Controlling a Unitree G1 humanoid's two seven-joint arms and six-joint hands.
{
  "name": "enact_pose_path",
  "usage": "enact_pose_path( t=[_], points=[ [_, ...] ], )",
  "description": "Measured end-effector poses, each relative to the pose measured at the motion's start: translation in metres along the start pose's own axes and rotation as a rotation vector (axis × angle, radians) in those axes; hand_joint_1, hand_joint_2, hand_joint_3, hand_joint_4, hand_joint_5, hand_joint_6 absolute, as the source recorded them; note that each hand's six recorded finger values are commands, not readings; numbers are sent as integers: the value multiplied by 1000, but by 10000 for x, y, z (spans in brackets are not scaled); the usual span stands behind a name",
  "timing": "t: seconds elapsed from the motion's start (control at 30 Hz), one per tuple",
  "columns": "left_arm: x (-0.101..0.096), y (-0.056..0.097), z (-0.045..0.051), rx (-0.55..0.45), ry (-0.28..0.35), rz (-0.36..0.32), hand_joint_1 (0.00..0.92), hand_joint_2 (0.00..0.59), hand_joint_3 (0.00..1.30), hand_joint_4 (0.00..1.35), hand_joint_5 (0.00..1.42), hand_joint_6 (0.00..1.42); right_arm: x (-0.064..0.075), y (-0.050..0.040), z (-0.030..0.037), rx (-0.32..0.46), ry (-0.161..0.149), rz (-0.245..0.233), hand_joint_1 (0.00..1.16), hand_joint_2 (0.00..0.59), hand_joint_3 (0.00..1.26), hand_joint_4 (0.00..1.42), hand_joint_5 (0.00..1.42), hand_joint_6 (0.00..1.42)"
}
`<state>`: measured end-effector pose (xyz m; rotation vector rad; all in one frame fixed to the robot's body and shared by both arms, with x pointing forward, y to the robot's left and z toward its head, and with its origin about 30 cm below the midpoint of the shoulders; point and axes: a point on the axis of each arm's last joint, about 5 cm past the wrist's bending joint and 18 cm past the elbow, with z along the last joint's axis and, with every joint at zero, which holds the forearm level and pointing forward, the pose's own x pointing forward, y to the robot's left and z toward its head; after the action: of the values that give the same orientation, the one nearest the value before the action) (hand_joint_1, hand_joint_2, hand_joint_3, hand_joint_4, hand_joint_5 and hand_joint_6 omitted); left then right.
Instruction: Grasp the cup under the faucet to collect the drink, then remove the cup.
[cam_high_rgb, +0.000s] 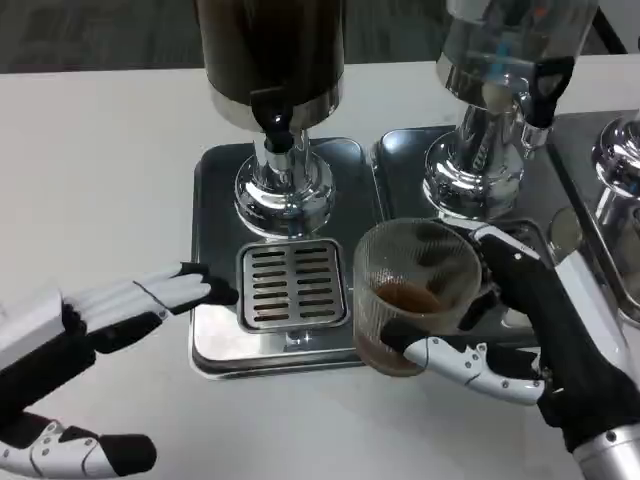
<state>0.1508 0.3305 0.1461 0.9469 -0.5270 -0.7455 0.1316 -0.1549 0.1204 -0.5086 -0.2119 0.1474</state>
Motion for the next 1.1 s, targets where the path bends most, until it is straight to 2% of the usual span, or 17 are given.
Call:
enact_pose_path(
  t=[0.33,1.1],
  points=[
    [-1,5,1,2,0,-4,0,130,146,16,56,169,-19,-19,39,-2,-15,-11,744,231,555,690,776,776],
    [2,10,6,5,-3,-6,0,124,146,16,56,169,-33,-43,38,-11,-10,-22,755,222,563,708,791,776]
  ],
)
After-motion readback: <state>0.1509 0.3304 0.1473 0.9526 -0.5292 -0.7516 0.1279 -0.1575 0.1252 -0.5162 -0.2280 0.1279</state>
